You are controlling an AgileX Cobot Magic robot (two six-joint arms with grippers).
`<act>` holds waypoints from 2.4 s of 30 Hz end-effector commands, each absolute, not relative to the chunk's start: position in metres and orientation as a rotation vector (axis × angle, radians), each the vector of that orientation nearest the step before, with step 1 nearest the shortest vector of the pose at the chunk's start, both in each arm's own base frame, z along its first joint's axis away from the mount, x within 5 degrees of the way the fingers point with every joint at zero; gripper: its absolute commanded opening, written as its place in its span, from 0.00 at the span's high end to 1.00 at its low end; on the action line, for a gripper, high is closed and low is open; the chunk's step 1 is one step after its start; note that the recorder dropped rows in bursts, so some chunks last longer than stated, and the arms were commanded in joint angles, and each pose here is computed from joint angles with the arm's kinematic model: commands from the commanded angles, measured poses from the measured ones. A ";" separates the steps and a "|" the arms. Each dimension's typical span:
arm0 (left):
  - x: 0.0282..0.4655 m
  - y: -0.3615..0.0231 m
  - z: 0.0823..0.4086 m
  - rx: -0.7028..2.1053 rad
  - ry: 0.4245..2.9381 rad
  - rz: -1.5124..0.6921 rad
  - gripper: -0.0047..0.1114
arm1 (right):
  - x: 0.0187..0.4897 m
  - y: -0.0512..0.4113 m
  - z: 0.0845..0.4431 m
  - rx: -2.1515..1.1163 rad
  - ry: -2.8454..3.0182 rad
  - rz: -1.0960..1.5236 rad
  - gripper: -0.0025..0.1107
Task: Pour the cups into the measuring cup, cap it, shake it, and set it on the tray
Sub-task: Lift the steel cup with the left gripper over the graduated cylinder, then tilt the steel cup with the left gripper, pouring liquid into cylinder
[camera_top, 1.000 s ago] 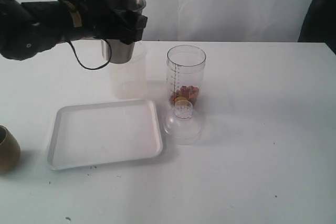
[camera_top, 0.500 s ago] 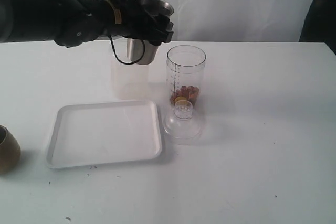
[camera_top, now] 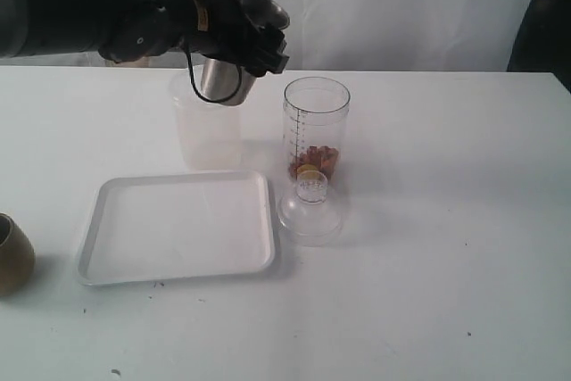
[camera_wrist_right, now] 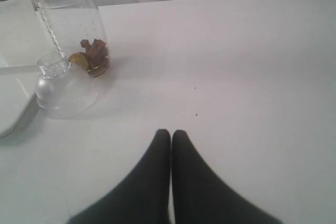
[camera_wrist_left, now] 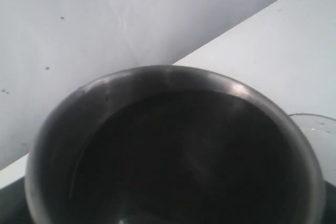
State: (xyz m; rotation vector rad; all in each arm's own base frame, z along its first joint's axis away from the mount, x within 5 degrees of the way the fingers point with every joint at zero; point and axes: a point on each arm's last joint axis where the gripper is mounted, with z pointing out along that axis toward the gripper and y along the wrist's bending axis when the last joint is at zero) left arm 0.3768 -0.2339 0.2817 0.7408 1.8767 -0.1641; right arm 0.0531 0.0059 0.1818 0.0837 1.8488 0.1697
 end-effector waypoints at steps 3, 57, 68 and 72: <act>0.373 -0.241 0.294 0.816 1.798 -0.130 0.96 | 0.053 0.006 0.181 0.081 1.840 0.174 0.98; 0.362 -0.252 0.305 0.992 1.656 -0.019 0.96 | 0.053 0.006 0.181 0.093 1.840 0.182 0.98; 0.362 -0.253 0.308 1.045 1.591 0.014 0.96 | 0.053 0.006 0.181 0.094 1.840 0.183 0.98; 0.362 -0.253 0.309 1.055 1.579 0.023 0.96 | 0.053 0.006 0.181 0.094 1.840 0.183 0.98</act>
